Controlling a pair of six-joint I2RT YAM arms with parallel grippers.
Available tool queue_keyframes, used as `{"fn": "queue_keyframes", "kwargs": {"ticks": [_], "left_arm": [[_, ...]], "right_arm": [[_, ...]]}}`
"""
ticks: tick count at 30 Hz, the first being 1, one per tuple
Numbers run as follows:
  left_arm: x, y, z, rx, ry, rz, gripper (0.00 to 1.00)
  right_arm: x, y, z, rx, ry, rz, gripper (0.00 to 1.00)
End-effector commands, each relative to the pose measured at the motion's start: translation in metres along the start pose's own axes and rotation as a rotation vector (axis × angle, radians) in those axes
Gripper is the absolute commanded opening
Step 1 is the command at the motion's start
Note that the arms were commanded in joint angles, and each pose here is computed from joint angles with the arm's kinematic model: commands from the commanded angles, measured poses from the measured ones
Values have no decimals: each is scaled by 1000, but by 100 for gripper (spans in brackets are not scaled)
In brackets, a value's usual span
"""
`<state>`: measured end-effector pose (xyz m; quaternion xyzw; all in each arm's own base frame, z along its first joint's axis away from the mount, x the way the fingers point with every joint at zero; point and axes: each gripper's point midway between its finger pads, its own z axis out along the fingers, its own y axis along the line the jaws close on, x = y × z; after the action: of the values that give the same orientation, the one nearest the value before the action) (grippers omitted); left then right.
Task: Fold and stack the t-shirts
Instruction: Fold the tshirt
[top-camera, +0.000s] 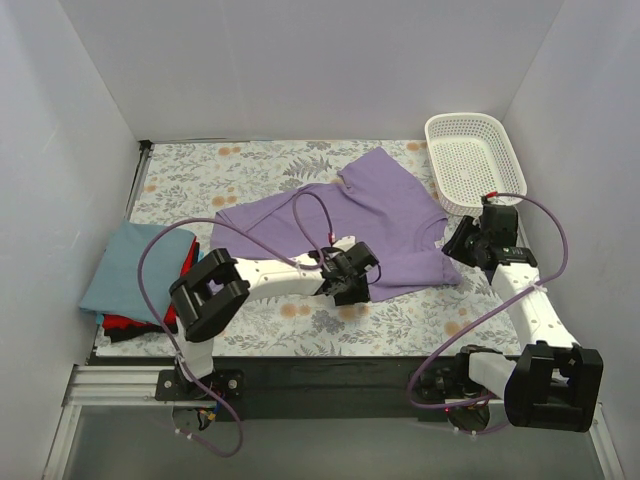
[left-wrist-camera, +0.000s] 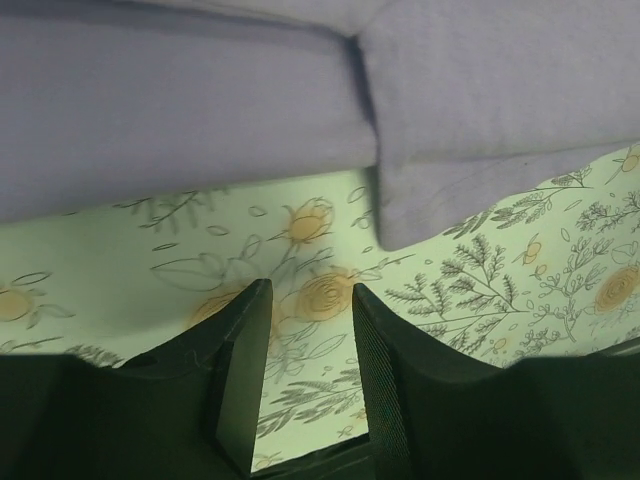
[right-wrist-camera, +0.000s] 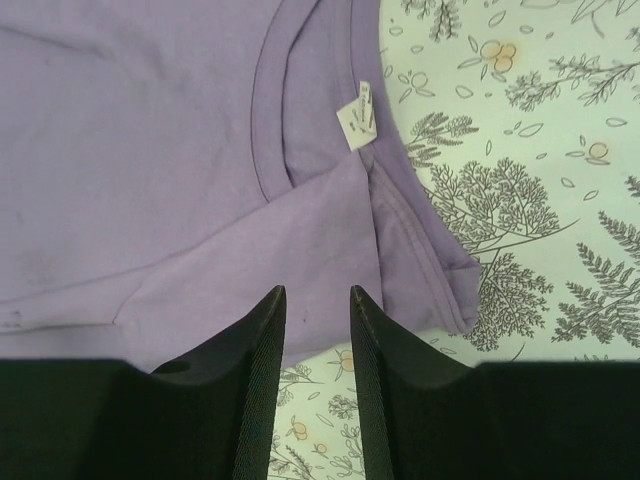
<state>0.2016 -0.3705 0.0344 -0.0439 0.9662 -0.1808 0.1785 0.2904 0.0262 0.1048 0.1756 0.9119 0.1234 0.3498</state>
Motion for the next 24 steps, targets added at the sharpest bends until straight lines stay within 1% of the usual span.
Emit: {"fn": "queue_keyframes", "kwargs": {"ticks": [1,3,6,13,16,17,18,19,20,21,23,24], "left_arm": [[-15,-34,0,49,-54,22,37],[-5,-36,10,36,-34,41,37],[-4,-43,16,30,-42,53,37],[-1,-38,34,-29,-38,49,37],[3,-32,42,-61,-27,44,34],[6,-32,44,-62,-19,47,32],[8,-32,44,-61,-15,47,26],[8,-34,43,-55,-11,49,19],[6,-38,39,-42,-15,48,8],[3,-41,34,-30,-22,48,0],[-4,-47,23,-8,-34,50,0],[-17,-61,1,74,-31,31,0]], "right_arm": [[-26,9,-13,-3,-72,-16,39],[-32,11,-16,-7,-82,-21,39],[-36,15,-18,-21,-89,-24,39],[-36,19,-20,-45,-89,-31,39],[-35,20,-20,-50,-87,-34,39],[-34,19,-20,-48,-84,-35,39],[-32,18,-19,-47,-82,-36,39],[-31,18,-19,-46,-77,-36,39],[-30,17,-19,-43,-76,-37,39],[-29,16,-18,-39,-75,-40,39],[-25,13,-17,-34,-66,-44,39],[-17,11,-16,-36,-54,-46,39]]}}
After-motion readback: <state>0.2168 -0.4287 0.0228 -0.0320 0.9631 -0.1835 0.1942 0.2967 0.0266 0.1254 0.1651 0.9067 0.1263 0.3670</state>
